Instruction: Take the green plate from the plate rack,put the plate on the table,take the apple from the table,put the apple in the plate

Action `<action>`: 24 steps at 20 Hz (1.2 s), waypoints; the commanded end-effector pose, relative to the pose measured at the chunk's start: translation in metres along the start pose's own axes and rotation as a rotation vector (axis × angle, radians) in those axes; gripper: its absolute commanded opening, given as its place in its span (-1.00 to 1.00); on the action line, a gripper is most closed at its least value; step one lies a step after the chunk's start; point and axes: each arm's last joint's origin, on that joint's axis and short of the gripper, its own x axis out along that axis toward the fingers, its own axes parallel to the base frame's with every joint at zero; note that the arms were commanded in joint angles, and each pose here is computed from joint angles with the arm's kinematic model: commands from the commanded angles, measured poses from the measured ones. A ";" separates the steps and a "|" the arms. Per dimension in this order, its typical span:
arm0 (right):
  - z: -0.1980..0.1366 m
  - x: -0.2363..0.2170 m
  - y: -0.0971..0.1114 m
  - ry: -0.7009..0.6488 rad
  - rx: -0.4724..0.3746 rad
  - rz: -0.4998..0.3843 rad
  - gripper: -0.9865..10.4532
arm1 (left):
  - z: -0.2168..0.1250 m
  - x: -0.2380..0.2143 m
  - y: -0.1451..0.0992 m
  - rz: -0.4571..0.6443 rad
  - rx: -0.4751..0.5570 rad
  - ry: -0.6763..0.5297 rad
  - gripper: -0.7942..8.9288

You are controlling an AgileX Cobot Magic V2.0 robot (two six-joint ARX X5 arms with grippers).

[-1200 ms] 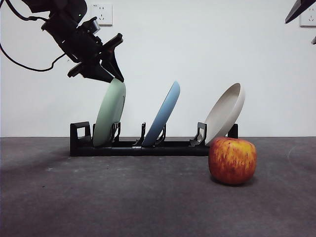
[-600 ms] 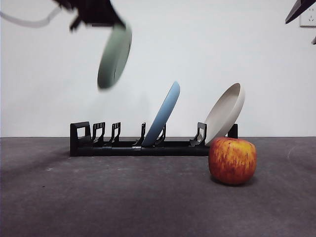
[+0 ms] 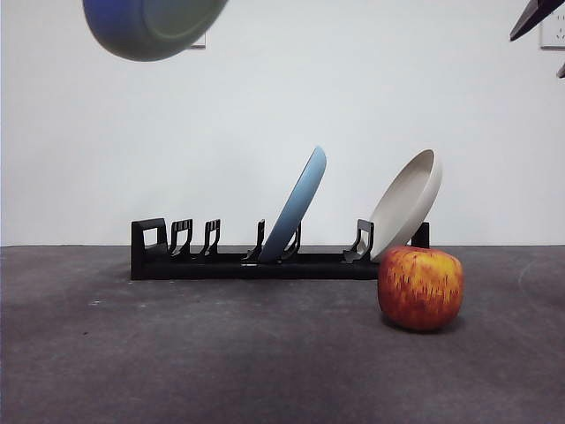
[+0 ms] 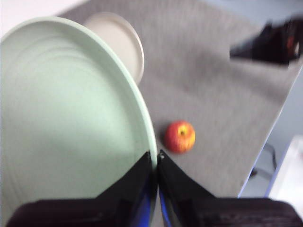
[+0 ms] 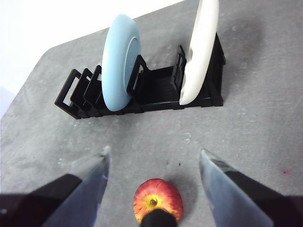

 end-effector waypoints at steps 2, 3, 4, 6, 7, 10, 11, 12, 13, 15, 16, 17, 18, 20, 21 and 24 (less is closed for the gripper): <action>0.001 0.000 0.001 -0.009 -0.001 -0.001 -0.28 | -0.010 0.032 -0.036 0.010 0.089 0.109 -0.85; 0.001 0.000 0.001 -0.009 -0.002 -0.001 -0.28 | -0.018 0.046 -0.047 0.039 0.102 0.151 -0.85; 0.001 0.000 0.001 -0.009 -0.002 -0.001 -0.28 | -0.029 0.062 -0.058 0.080 0.121 0.193 -0.85; 0.001 0.000 0.001 -0.009 -0.001 -0.001 -0.28 | -0.053 0.091 -0.070 0.113 0.152 0.254 -0.85; 0.001 0.000 0.001 -0.009 -0.001 -0.001 -0.28 | -0.065 0.105 -0.075 0.100 0.165 0.269 -0.85; 0.001 0.000 0.001 -0.009 -0.001 -0.001 -0.28 | -0.110 0.148 -0.081 0.110 0.175 0.342 -0.85; 0.001 0.000 0.001 -0.009 -0.001 -0.001 -0.28 | -0.123 0.159 -0.080 0.130 0.181 0.368 -0.85; 0.001 0.000 0.001 -0.009 -0.001 -0.001 -0.28 | -0.136 0.172 -0.079 0.146 0.187 0.396 -0.85; 0.001 0.000 0.001 -0.009 -0.001 -0.001 -0.28 | -0.146 0.181 -0.078 0.152 0.190 0.410 -0.85; 0.001 0.000 0.001 -0.009 -0.001 -0.001 -0.28 | -0.159 0.198 -0.077 0.151 0.197 0.425 -0.85; 0.001 0.000 0.001 -0.009 -0.001 -0.001 -0.28 | -0.164 0.206 -0.077 0.150 0.198 0.424 -0.85; 0.001 0.000 0.001 -0.009 -0.001 -0.001 -0.28 | -0.166 0.213 -0.077 0.150 0.200 0.424 -0.85; 0.001 0.000 0.001 -0.009 -0.001 -0.001 -0.28 | -0.168 0.221 -0.078 0.147 0.213 0.423 -0.85; 0.001 0.000 0.001 -0.009 -0.001 0.000 -0.28 | -0.171 0.231 -0.078 0.143 0.228 0.420 -0.85; 0.001 0.000 0.001 -0.008 0.000 0.000 -0.28 | -0.172 0.234 -0.078 0.141 0.231 0.423 -0.83; 0.001 0.000 0.001 -0.005 -0.002 0.009 -0.27 | -0.173 0.234 -0.077 0.141 0.232 0.432 -0.24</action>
